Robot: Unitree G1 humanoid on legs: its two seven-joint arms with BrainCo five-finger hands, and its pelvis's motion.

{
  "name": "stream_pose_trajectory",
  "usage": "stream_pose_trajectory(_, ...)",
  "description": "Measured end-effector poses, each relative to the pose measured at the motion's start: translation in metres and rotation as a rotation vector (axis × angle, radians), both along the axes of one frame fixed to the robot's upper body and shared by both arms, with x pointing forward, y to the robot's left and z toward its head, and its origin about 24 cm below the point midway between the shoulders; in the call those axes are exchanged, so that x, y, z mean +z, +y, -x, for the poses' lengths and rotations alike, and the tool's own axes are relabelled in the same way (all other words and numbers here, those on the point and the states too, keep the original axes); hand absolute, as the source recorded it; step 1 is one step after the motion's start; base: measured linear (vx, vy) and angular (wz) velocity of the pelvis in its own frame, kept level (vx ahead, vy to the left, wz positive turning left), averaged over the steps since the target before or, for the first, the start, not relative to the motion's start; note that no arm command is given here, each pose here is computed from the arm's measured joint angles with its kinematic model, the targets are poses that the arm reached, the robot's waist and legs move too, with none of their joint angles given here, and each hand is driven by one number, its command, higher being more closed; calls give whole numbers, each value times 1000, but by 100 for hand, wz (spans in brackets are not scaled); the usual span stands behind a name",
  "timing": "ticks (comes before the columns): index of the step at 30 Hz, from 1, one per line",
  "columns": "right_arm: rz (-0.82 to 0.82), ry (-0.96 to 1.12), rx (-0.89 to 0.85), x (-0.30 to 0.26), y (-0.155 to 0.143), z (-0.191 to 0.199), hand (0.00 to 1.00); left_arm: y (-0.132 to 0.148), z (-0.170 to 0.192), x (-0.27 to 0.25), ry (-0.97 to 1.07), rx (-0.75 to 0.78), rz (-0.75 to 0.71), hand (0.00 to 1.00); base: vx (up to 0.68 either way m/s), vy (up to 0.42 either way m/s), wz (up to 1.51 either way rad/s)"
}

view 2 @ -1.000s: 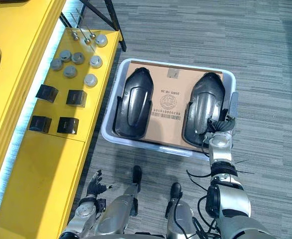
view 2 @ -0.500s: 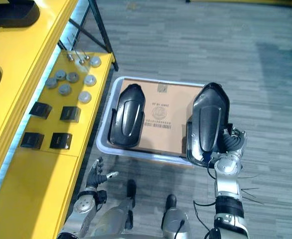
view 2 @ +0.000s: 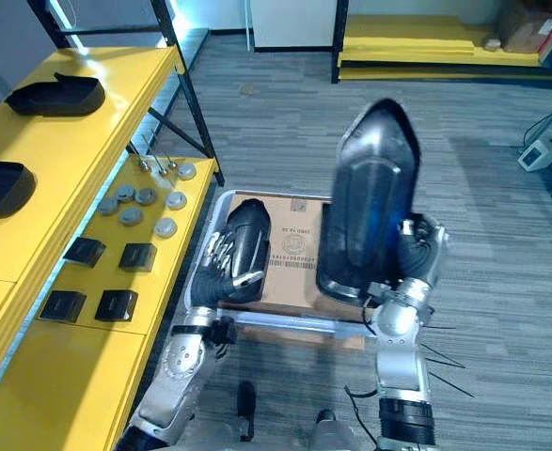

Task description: Walk over and take plastic housings, then place them on the shelf

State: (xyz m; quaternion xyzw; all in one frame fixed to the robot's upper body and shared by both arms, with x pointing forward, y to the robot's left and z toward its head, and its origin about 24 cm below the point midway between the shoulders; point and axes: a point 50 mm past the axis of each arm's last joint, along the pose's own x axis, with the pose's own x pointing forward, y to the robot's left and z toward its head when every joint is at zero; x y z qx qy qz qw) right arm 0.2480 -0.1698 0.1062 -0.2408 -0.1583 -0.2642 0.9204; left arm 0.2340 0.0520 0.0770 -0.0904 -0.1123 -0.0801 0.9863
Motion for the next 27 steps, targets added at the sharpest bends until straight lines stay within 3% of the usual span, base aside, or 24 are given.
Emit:
stream_pose_trajectory(3, -8, 5, 87, -2, 23, 0, 100, -7, -5, -3, 12, 1, -50, 0, -33, 1, -12)
stream_pose_trajectory(8, -13, 35, 137, -9, 36, 5, 100, -12, -9, -11, 56, 17, -90, 0, -32, 8, -7)
stream_pose_trajectory(9, -14, 38, 140, -10, 37, 6, 100, -13, -10, -14, 71, 25, -100, 100, -26, 6, -10)
stream_pose_trajectory(12, -12, 44, 153, -11, 40, 7, 100, -13, -11, -18, 91, 33, -116, 100, -22, 3, -10)
stream_pose_trajectory(13, -14, 52, 154, -14, 40, 9, 0, -13, -12, -19, 96, 36, -115, 100, -5, -3, -7)
stream_pose_trajectory(20, -48, 27, 289, -14, 56, 14, 0, -12, -13, -23, 134, 33, -91, 100, -19, -3, -4)
stream_pose_trajectory(27, -63, 18, 389, -11, 52, 14, 0, -8, -16, -22, 127, 31, -111, 100, 0, 0, 0)
